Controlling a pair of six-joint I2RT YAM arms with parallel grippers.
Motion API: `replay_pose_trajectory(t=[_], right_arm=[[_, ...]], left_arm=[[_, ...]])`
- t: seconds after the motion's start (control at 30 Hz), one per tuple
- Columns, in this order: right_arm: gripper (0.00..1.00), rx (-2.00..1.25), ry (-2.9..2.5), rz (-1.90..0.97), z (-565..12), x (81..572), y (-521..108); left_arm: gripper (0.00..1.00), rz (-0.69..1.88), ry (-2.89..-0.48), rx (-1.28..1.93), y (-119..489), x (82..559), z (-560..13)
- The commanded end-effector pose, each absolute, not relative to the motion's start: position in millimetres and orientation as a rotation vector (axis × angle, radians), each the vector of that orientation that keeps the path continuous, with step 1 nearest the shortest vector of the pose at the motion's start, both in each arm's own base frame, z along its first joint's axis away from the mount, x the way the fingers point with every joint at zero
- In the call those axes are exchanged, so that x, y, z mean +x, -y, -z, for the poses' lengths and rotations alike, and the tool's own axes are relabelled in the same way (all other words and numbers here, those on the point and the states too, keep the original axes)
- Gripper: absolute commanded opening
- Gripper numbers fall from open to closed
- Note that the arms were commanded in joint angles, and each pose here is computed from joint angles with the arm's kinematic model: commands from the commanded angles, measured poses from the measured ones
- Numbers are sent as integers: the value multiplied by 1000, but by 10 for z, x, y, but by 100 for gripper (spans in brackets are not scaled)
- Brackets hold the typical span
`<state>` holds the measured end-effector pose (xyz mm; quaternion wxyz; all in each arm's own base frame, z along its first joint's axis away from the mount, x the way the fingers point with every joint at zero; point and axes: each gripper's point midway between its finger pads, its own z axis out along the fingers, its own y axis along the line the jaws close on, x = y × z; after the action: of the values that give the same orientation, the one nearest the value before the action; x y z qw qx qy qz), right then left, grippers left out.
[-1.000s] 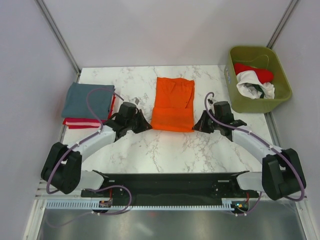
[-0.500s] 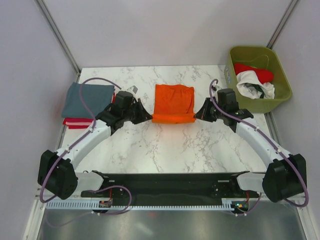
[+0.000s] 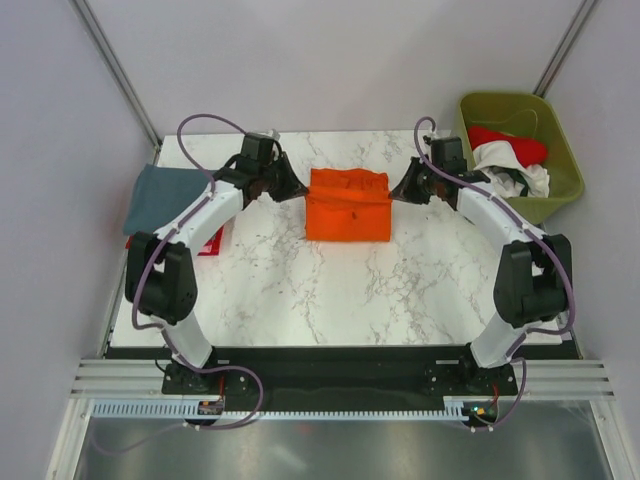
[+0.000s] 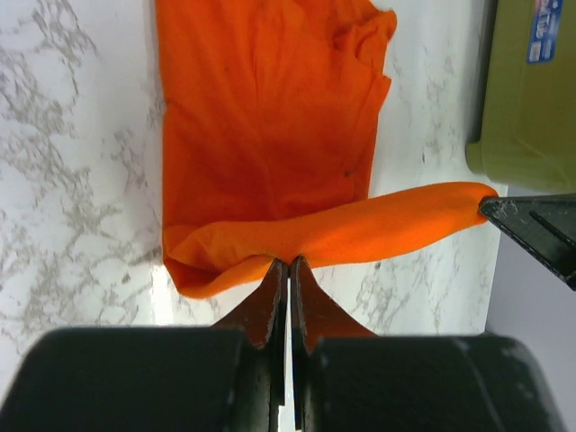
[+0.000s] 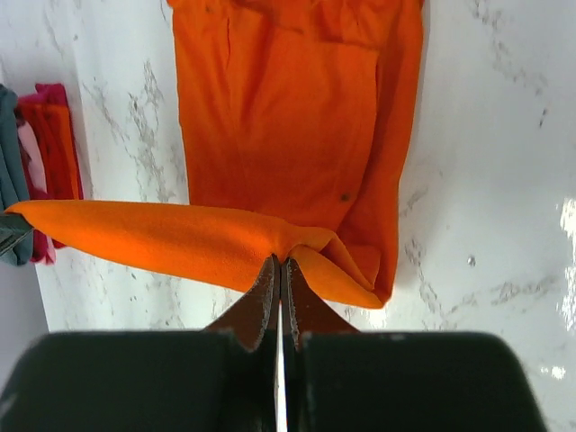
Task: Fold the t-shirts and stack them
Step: Fold the tshirt
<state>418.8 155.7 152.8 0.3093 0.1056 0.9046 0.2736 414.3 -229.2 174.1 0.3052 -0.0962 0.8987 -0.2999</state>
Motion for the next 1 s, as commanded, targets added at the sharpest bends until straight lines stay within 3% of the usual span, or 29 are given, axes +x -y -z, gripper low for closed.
replay_pose_trajectory(t=[0.0, 0.27, 0.3, 0.33, 0.43, 0.47, 0.53, 0.57, 0.97], right_arm=[[0, 300, -2322, -733, -1721, 4550, -1502], [1, 381, -2325, -756, -1442, 5268, -1511], [3, 372, -2289, -762, -1530, 5420, -1522], [17, 384, -2299, -756, -1332, 5546, -1516], [60, 390, -2222, -732, -1249, 5851, -1498], [68, 389, -2204, -724, -1252, 5888, -1485], [78, 372, -2166, -710, -1278, 5900, -1460], [79, 360, -2153, -709, -1295, 5882, -1462], [71, 249, -2194, -691, -847, 5631, -1502]], left_arm=[[2, 818, -2327, -204, 2289, 4486, -1939], [2, 886, -2306, -251, 2348, 5267, -1828], [2, 883, -2332, -268, 2365, 5370, -1622], [3, 877, -2329, -274, 2367, 5470, -1554], [75, 892, -2253, -230, 2453, 5880, -1594], [82, 887, -2255, -226, 2452, 5919, -1542], [84, 876, -2243, -214, 2441, 5938, -1566], [84, 853, -2254, -198, 2420, 5905, -1514], [75, 809, -2292, -150, 2326, 5657, -1179]])
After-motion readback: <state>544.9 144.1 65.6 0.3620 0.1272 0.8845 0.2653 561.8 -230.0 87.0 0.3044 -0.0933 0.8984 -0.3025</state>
